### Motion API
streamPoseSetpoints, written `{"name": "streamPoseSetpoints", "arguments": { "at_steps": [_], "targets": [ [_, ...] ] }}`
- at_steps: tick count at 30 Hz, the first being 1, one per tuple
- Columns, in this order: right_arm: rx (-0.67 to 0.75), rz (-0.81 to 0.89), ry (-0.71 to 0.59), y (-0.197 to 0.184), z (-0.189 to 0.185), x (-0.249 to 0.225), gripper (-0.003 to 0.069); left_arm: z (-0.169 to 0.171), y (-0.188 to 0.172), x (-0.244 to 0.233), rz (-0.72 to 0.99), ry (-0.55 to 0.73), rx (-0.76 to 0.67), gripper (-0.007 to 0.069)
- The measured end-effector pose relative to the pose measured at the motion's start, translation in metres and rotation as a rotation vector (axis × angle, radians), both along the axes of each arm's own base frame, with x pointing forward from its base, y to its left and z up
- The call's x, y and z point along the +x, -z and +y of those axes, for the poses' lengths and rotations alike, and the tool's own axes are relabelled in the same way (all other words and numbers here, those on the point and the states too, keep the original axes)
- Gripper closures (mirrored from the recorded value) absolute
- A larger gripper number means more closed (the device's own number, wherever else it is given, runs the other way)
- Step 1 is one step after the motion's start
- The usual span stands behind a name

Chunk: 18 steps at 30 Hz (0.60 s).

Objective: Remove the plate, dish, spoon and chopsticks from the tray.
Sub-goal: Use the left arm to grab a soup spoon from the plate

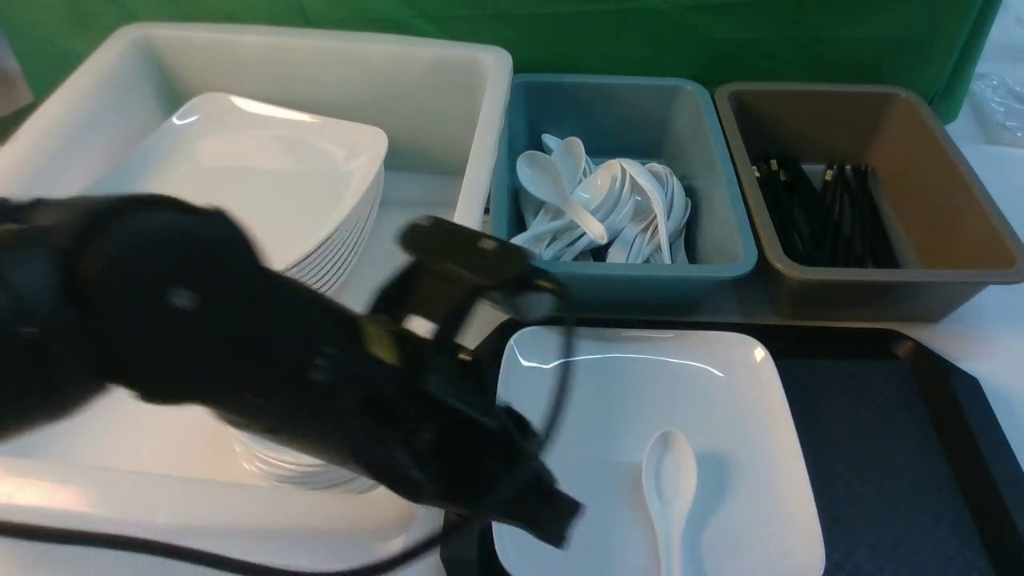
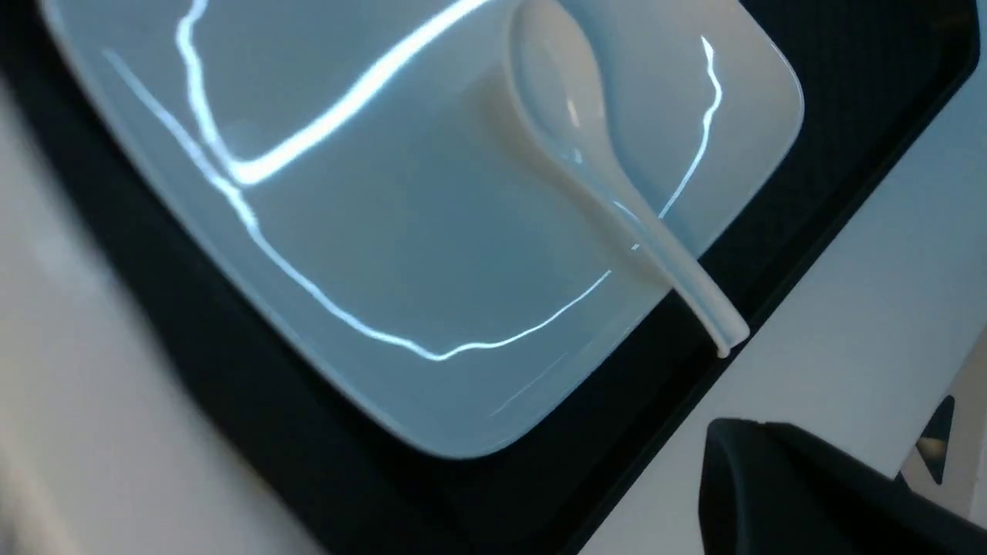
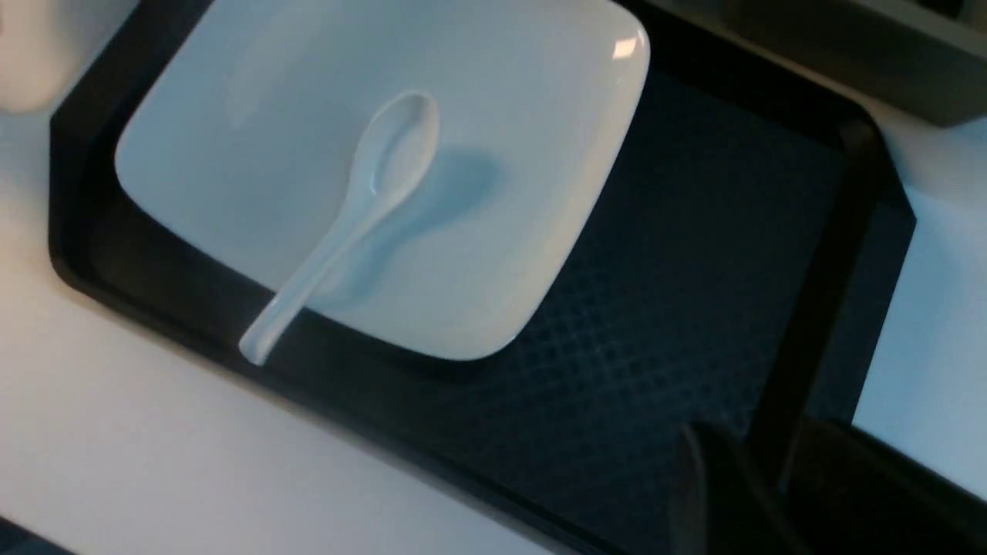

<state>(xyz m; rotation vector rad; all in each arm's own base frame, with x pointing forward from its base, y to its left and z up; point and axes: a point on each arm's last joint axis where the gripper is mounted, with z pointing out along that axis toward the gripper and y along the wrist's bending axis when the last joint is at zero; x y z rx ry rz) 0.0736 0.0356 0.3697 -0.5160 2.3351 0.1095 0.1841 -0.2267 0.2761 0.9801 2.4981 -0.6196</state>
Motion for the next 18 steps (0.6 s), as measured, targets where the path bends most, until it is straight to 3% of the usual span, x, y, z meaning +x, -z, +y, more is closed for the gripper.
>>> {"name": "streamPoseSetpoints", "arguments": {
  "at_steps": [4, 8, 18],
  "targets": [
    [0.025, -0.046, -0.009, -0.004, -0.01, -0.009, 0.0464, -0.056, 0.016, -0.005, 0.017, 0.031, 0.1, 0.0615],
    [0.015, -0.065, -0.029, -0.005, -0.015, -0.014, 0.0458, -0.1, 0.043, 0.005, 0.066, 0.036, 0.175, 0.0533],
    [-0.062, -0.076, -0.097, -0.004, -0.017, -0.015, 0.0442, -0.113, 0.101, 0.05, 0.206, -0.131, 0.288, 0.019]
  ]
}}
